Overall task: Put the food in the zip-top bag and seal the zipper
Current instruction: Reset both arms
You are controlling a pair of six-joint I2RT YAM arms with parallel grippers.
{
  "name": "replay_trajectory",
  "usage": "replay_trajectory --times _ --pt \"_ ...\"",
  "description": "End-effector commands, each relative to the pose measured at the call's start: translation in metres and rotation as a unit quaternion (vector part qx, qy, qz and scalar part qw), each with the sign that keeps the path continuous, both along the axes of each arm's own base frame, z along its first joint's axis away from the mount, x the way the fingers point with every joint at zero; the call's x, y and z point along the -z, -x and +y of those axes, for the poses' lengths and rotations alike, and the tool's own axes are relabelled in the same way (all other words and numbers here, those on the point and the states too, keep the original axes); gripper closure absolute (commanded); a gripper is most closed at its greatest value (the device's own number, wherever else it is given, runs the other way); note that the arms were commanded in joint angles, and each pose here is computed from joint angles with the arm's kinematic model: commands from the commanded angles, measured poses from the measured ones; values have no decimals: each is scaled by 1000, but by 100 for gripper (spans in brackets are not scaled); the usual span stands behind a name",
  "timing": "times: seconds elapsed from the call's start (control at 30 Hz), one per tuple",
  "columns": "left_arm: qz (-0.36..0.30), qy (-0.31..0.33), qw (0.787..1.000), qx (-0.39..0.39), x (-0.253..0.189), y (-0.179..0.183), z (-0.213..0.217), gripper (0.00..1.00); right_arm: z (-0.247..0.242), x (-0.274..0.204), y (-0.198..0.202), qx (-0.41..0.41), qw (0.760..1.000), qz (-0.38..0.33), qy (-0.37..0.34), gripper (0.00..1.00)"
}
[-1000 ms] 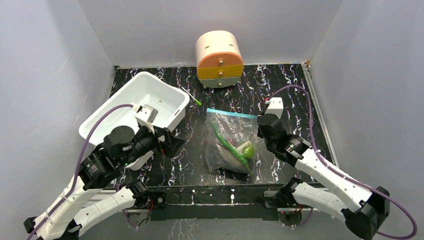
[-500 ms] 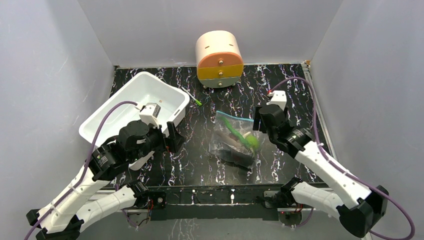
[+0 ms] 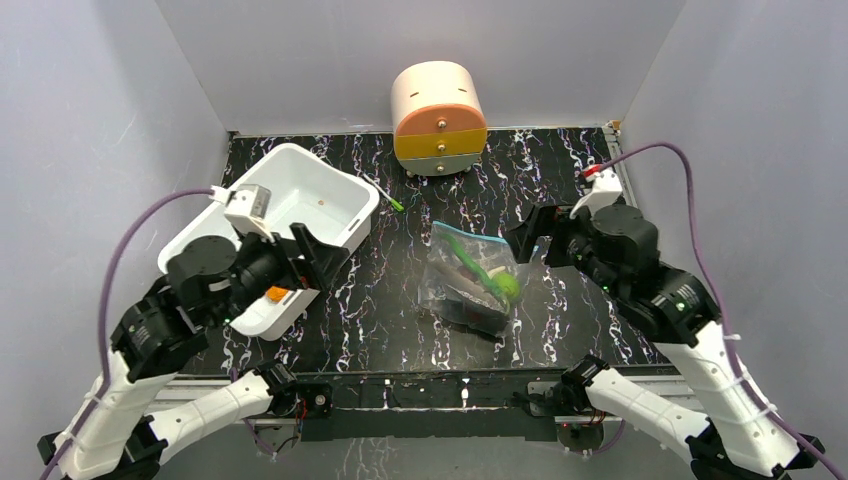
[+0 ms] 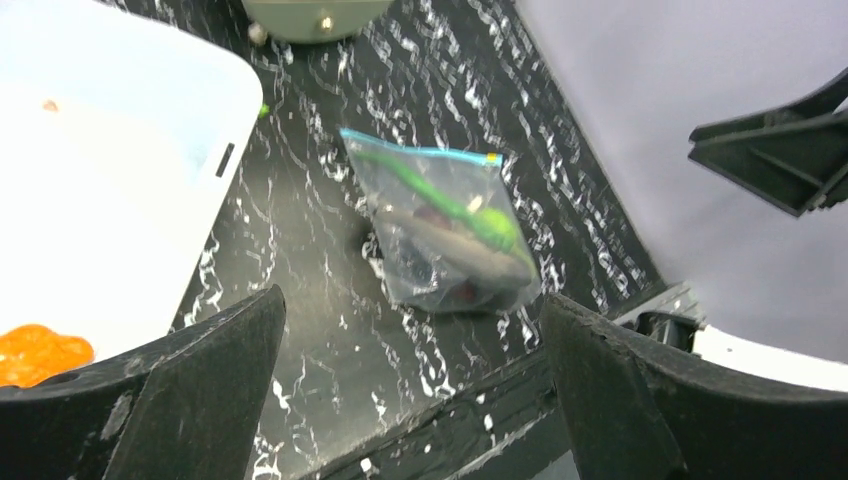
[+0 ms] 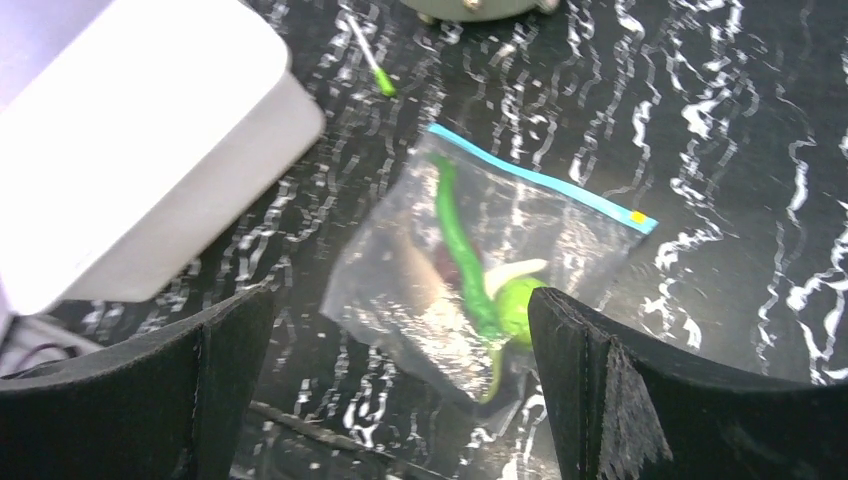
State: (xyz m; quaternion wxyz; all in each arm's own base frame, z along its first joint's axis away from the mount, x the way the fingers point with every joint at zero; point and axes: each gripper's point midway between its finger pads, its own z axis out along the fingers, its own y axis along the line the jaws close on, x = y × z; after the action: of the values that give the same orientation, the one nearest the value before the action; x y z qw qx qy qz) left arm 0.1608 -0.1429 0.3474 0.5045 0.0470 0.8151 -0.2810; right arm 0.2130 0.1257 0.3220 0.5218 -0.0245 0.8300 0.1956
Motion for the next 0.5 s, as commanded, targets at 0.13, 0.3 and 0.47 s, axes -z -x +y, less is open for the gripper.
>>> replay_trajectory --times 0.13,0.3,0.47 --pt "-54 20 998 -23 -43 7 25 2 12 -59 49 -77 990 -29 -114 2" --pt "-45 21 998 -35 -29 9 32 2 6 -64 61 -83 987 -51 -131 2" --pt "-39 22 998 -38 -15 8 30 2 0 -61 70 -83 984 -63 -144 2"
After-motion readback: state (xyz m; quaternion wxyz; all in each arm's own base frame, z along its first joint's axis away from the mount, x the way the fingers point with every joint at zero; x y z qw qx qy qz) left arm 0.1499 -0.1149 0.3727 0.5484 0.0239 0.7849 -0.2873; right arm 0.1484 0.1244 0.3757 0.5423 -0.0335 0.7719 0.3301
